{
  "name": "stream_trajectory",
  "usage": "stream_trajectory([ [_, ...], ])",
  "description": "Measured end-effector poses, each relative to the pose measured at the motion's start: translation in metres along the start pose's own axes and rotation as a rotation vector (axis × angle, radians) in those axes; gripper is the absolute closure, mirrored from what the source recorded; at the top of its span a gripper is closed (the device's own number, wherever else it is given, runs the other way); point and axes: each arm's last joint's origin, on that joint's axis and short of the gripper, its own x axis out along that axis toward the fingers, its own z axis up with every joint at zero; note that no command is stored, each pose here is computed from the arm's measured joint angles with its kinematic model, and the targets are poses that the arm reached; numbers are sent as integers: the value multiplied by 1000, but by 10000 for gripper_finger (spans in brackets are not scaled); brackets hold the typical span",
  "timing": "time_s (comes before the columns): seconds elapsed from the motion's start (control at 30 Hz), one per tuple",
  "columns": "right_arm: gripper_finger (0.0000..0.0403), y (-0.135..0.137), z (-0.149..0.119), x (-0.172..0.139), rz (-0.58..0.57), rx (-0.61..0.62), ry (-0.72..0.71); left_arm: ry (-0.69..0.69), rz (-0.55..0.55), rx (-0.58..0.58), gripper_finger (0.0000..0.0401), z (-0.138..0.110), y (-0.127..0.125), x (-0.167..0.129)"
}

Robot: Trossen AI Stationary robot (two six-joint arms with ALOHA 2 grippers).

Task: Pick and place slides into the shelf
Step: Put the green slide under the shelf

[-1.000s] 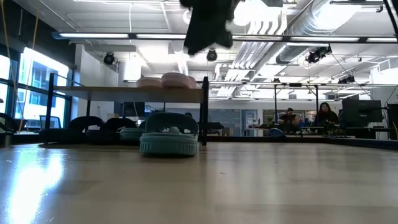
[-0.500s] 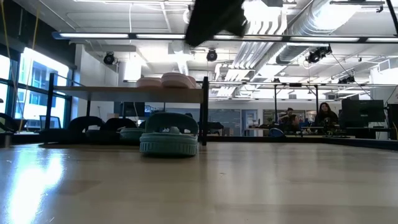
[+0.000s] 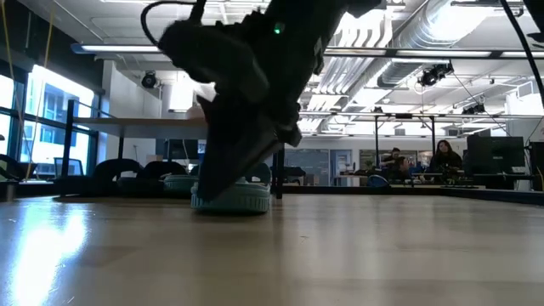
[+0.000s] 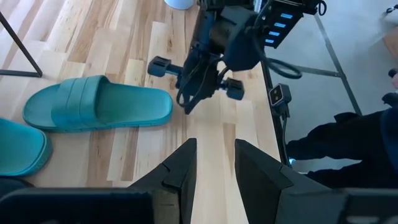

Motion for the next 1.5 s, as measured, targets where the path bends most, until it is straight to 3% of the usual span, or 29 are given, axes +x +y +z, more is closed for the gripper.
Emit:
stream_trajectory([
  [0.17, 403, -11, 4, 1, -85, 35, -23, 0, 0, 0, 306, 0, 0, 0],
  [0.87, 403, -98, 41, 15, -70, 101, 29, 0, 0, -2, 306, 0, 0, 0],
  [1.5, 403, -166, 57, 18, -148, 157, 34, -5, 8, -3, 306, 0, 0, 0],
])
